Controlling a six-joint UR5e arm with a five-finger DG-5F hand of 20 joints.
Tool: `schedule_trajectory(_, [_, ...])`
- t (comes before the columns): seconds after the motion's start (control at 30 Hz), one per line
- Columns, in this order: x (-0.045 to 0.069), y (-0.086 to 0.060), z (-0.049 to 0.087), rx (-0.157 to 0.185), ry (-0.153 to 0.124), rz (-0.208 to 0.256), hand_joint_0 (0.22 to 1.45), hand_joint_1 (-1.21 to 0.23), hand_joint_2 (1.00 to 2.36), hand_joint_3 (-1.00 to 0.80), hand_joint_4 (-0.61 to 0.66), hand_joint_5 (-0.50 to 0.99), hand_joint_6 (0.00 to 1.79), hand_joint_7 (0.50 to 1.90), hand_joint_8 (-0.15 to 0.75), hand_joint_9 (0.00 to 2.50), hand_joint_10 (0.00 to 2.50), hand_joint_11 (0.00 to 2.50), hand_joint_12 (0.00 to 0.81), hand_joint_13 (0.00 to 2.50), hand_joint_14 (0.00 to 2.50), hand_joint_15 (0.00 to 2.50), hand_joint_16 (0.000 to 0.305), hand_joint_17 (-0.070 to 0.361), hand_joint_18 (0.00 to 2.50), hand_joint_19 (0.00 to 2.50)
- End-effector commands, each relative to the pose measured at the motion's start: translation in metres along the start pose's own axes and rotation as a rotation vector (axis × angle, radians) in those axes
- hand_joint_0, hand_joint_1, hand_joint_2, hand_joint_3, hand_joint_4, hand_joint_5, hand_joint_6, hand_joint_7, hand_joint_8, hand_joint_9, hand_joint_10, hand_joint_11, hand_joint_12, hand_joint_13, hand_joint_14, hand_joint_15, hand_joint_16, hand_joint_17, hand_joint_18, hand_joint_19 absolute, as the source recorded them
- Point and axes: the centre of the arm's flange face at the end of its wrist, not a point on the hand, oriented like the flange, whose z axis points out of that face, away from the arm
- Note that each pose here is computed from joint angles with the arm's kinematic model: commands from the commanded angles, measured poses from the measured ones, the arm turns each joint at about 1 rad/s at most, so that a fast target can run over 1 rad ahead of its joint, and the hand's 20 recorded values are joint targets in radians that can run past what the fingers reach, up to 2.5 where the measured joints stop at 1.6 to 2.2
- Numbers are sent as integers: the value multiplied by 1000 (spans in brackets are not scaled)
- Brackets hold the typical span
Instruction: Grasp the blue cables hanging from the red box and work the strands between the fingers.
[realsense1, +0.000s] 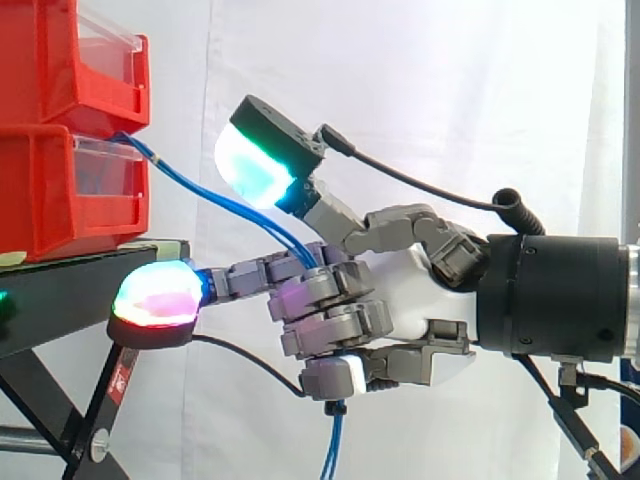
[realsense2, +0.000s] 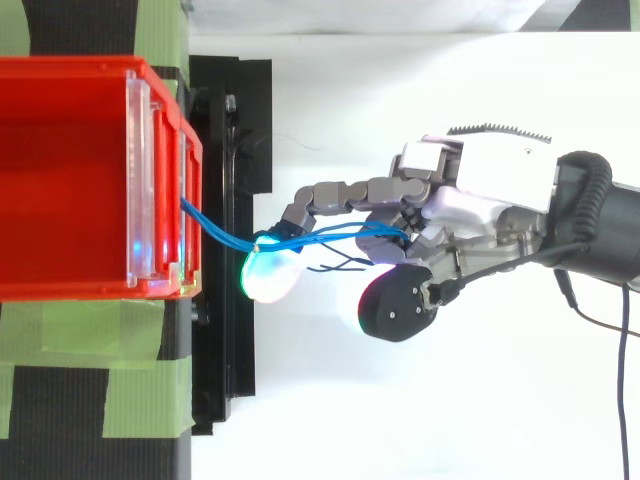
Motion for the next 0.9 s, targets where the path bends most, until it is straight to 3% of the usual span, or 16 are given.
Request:
schedule_trajectory(0.0, [0, 0, 0, 0, 1, 1, 772, -546, 1000, -1000, 300, 194, 14, 1052, 428, 961, 2500, 2500, 494, 1301, 2500, 1687, 58, 131, 1660, 833])
schedule_trajectory(0.87, [0, 0, 0, 0, 0, 1, 776, -543, 1000, -1000, 302, 186, 14, 1042, 424, 955, 2500, 2500, 481, 1284, 2500, 1664, 56, 125, 1648, 855])
